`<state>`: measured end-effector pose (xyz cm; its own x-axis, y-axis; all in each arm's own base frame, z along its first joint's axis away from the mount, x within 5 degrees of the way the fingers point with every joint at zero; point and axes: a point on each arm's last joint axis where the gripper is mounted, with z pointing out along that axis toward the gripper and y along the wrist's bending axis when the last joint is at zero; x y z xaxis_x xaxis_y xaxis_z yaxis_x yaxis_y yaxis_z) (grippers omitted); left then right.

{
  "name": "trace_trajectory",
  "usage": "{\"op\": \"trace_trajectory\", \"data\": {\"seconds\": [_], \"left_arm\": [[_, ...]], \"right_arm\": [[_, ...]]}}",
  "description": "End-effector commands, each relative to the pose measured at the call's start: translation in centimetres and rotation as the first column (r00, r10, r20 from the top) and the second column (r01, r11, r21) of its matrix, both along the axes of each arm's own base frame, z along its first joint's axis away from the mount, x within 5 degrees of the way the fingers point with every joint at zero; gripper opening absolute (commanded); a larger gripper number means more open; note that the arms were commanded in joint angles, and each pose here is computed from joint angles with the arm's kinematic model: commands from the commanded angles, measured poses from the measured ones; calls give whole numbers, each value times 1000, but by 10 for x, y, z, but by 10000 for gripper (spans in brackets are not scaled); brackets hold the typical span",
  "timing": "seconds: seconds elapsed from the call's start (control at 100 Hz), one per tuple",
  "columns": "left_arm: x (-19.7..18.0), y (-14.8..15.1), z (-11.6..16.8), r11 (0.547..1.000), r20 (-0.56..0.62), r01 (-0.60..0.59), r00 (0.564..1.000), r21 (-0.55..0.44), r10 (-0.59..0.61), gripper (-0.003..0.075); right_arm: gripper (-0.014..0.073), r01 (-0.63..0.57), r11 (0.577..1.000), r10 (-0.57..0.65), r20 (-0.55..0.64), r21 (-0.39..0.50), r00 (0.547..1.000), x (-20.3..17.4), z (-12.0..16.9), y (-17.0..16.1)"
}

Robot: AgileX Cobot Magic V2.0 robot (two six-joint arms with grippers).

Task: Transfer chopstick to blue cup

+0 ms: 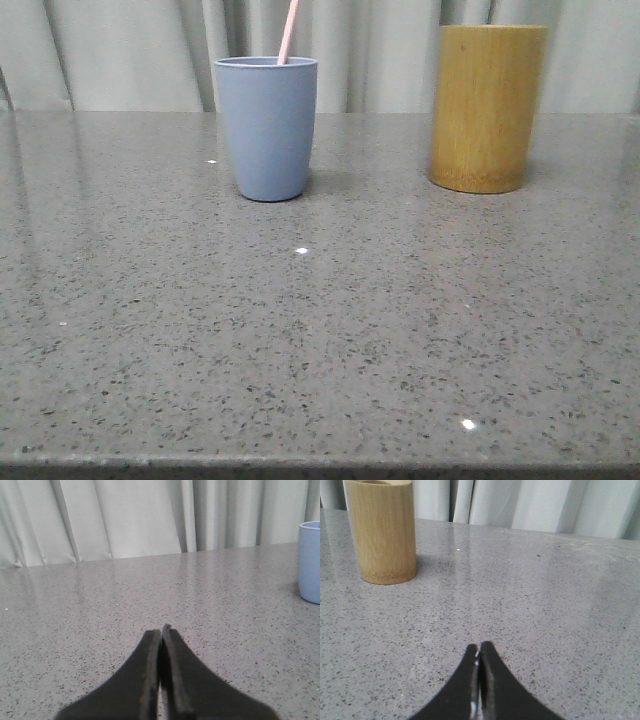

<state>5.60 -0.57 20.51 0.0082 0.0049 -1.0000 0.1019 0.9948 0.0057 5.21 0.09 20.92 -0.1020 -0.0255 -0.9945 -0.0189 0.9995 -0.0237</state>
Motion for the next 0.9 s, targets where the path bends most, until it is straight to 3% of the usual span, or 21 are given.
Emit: {"op": "trace_trajectory", "data": {"seconds": [0.0, 0.25, 0.89], "left_arm": [[-3, 0, 7, 1000, 106, 5, 994, -20, -2, -19], [-3, 0, 7, 1000, 106, 5, 994, -20, -2, -19], [-3, 0, 7, 1000, 106, 5, 994, -20, -2, -19]], "right_arm": [[-69, 9, 1000, -8, 162, -10, 987, -2, 14, -1], [-69, 6, 1000, -5, 169, -10, 986, 3, -6, 0], [-69, 7, 1000, -5, 154, -10, 988, 3, -7, 0]]}}
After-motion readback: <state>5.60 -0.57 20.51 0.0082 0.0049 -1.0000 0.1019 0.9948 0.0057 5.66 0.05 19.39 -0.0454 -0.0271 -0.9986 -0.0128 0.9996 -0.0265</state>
